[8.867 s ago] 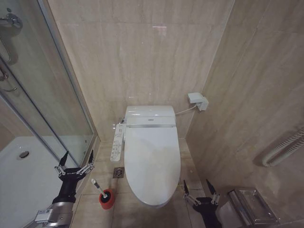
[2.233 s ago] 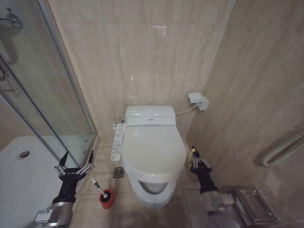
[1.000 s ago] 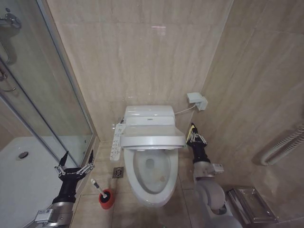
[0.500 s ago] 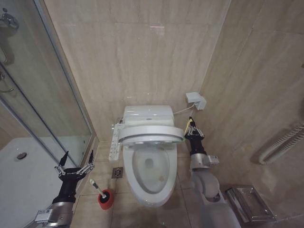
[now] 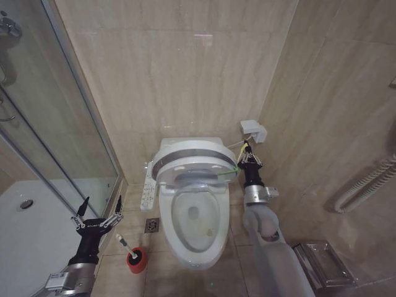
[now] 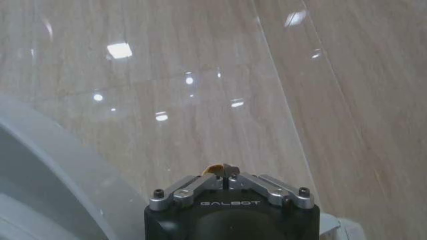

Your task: Open the toilet lid, clean the toilet bowl with a toilet brush, close the toilet lid, and flush.

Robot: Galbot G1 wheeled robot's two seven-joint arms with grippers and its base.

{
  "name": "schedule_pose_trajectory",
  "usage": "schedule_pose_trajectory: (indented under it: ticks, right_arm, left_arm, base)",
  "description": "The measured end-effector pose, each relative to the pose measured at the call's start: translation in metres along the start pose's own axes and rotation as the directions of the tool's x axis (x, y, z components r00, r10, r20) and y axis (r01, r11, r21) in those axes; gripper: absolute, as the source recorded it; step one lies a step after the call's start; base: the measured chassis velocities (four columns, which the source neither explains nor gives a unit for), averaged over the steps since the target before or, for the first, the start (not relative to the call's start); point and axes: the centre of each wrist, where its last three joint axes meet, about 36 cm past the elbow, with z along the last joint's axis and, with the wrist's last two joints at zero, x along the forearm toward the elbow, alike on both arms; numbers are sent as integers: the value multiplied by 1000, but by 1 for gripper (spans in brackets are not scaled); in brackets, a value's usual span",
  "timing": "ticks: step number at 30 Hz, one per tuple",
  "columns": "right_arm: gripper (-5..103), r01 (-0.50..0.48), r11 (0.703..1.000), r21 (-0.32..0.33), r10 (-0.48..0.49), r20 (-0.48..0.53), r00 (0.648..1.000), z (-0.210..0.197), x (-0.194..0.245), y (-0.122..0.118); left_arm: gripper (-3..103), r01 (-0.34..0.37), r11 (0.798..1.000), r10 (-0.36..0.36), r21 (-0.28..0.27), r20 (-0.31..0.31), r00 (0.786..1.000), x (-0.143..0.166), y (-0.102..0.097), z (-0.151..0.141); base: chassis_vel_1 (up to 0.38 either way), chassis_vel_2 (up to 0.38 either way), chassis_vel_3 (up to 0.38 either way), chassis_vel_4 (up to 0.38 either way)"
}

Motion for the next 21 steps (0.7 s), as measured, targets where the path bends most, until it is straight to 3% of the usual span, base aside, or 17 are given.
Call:
schedule_pose_trajectory:
  ticks: [21]
  right_arm:
    - [1, 10, 1000, 19, -11, 59, 998, 2, -64, 22]
  left_arm:
    - [100, 0, 1000, 0, 0, 0, 1000, 0, 0, 0]
  base:
    - [0, 0, 0, 0]
